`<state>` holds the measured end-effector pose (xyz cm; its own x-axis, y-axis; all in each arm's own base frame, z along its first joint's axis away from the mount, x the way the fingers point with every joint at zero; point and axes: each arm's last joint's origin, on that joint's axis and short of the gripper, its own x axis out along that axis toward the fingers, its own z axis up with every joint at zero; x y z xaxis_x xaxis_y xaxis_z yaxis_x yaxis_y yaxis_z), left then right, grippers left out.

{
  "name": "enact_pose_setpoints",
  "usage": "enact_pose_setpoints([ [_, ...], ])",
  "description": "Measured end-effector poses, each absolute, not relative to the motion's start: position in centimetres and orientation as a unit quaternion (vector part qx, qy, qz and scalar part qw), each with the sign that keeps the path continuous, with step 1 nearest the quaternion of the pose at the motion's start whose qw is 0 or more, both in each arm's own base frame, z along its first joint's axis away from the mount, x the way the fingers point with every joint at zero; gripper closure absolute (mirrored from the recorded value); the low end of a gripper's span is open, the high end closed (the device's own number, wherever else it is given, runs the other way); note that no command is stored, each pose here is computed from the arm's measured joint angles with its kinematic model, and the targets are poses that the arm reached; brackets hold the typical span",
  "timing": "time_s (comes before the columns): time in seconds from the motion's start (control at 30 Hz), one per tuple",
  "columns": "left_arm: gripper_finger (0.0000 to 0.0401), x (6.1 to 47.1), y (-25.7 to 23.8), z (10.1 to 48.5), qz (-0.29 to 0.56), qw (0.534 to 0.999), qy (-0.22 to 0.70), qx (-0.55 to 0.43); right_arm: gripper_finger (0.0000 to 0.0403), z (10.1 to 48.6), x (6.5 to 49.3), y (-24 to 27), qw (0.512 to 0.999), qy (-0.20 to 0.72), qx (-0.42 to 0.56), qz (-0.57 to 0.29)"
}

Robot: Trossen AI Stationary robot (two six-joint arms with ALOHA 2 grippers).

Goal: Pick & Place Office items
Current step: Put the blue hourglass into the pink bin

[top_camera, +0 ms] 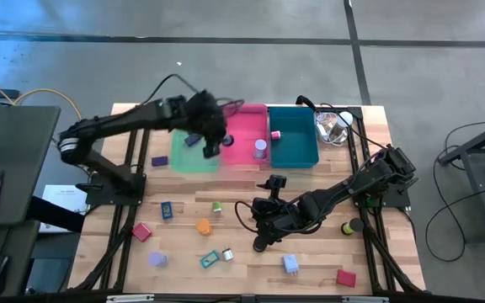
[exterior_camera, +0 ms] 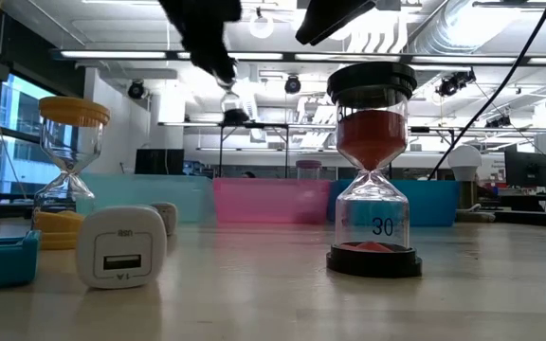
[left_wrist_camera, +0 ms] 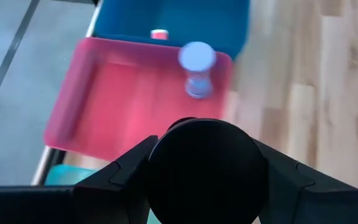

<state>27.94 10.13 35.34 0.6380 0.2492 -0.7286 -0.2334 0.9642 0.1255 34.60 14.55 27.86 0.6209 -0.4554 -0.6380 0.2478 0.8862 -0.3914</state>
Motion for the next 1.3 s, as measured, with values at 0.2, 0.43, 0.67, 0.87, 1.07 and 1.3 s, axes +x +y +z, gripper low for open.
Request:
enact_pose_setpoints([
  [0.2,0.0201,30.9,15.3,34.2,0.158,0.887,0.434,-0.004,0.0035,27.9,34.6,14.5,0.890,0.388,-0.134,-0.197],
  [0.43,0.0201,32.1,19.6,30.7,0.165,0.860,0.481,-0.033,0.0035,27.9,34.6,14.5,0.890,0.388,-0.134,-0.197],
  [0.67,0.0201,32.3,23.0,28.0,0.171,0.857,0.480,-0.074,0.0035,27.9,34.6,14.6,0.890,0.388,-0.133,-0.198],
  [0.87,0.0201,32.9,24.8,26.0,0.181,0.856,0.478,-0.079,0.0035,27.9,34.6,14.6,0.891,0.388,-0.132,-0.198],
  [1.07,0.0201,33.3,25.9,24.6,0.189,0.855,0.477,-0.083,0.0035,27.9,34.6,14.6,0.890,0.388,-0.132,-0.198],
  [1.3,0.0201,33.1,27.1,23.6,0.204,0.850,0.476,-0.096,0.0035,27.4,34.6,14.5,0.891,0.386,-0.134,-0.197],
])
